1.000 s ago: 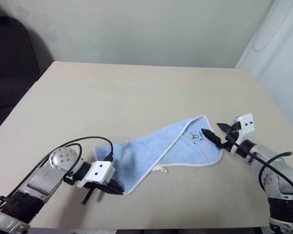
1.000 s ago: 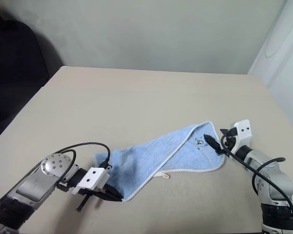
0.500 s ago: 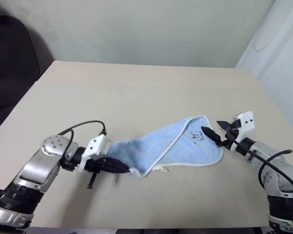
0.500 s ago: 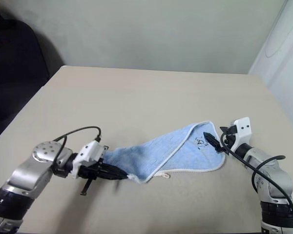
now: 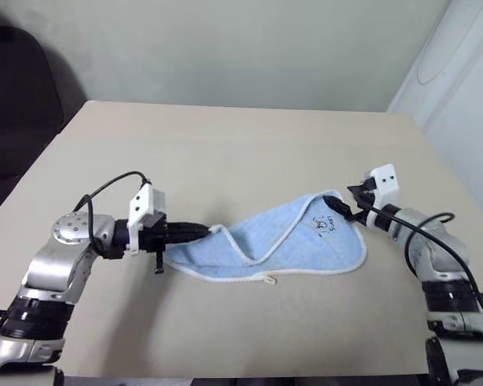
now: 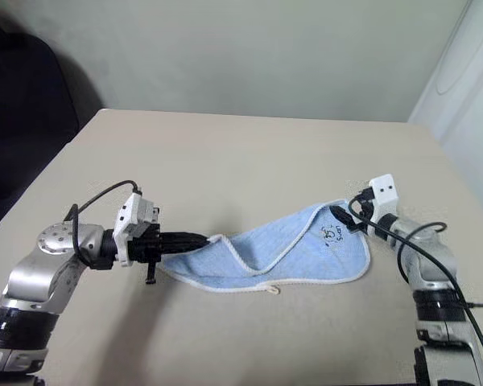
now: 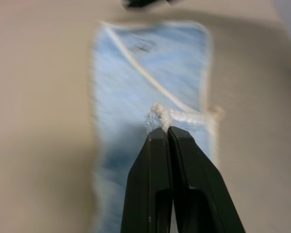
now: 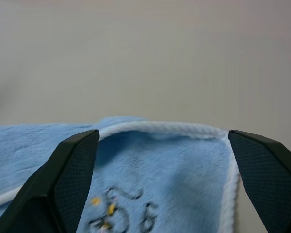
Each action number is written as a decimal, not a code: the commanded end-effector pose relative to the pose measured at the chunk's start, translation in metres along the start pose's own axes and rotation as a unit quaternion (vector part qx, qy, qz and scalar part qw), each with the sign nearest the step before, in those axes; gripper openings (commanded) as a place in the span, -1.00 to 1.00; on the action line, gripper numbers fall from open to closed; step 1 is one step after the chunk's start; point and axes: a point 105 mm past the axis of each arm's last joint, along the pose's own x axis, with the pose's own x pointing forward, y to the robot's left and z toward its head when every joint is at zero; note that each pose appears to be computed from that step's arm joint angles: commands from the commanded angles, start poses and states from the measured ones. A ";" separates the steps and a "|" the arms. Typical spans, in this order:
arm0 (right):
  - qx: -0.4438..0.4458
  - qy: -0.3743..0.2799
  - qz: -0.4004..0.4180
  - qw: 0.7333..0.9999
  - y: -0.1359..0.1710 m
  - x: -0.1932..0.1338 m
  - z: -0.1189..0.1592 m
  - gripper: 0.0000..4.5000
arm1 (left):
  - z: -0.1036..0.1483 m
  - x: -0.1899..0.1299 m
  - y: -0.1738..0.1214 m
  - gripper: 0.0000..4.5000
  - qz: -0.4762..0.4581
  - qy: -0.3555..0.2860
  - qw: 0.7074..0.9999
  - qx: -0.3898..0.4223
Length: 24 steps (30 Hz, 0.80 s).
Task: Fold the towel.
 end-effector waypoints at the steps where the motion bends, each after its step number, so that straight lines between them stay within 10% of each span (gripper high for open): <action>1: -0.033 0.009 -0.050 0.998 -0.018 0.013 0.002 1.00 | 0.012 -0.012 0.020 -0.99 0.062 -0.025 0.998 0.007; 24: -0.024 0.026 -0.059 0.998 -0.029 0.042 -0.015 0.84 | 0.015 -0.018 0.040 -1.00 0.131 -0.059 0.990 -0.008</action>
